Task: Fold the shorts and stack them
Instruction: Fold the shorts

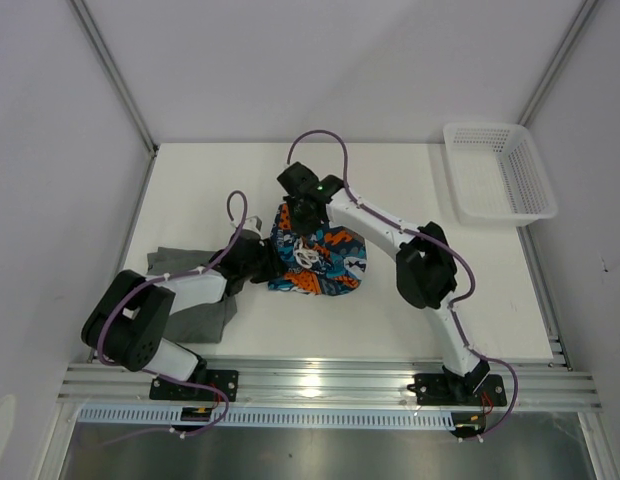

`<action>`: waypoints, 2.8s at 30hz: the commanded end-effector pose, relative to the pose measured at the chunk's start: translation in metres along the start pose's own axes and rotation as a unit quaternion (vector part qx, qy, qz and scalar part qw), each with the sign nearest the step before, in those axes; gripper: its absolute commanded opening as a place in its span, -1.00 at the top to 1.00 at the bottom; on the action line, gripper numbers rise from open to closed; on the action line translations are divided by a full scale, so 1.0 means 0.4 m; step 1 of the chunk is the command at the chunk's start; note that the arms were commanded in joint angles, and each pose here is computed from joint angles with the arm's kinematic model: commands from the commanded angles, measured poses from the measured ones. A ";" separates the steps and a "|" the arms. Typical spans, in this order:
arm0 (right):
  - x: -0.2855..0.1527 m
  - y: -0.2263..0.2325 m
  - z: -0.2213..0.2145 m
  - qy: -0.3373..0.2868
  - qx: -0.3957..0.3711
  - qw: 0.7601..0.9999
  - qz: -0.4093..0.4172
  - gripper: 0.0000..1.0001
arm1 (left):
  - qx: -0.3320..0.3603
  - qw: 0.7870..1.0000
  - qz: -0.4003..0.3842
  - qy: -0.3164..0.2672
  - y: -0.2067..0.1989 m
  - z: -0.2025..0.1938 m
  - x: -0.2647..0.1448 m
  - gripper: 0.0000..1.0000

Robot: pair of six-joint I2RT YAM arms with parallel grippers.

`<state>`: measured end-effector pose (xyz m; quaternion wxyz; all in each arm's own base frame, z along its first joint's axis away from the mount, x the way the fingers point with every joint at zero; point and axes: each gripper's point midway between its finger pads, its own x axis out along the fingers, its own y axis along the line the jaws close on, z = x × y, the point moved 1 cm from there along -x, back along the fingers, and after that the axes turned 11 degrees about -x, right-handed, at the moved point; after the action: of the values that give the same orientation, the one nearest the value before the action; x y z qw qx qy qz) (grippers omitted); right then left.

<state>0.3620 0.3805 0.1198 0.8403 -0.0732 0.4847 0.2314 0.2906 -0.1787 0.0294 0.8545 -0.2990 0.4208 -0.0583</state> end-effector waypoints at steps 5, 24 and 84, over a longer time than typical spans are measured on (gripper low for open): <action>0.051 0.068 0.044 -0.043 -0.007 0.998 0.047 0.60 | 0.018 0.995 0.079 0.059 0.113 -0.092 -0.047 -0.08; -0.146 -0.018 0.054 -0.185 0.105 0.952 0.220 -0.07 | 0.028 0.999 0.041 -0.015 0.000 0.048 -0.216 -0.17; -0.119 0.073 -0.132 -0.246 0.109 0.904 0.333 0.11 | -0.025 0.995 0.013 -0.101 -0.072 0.371 -0.051 -0.08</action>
<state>0.2824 0.3841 0.1198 0.8286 0.1883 0.2927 0.4385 0.3843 -0.1282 0.0980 0.8661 -0.3238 0.3803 0.0193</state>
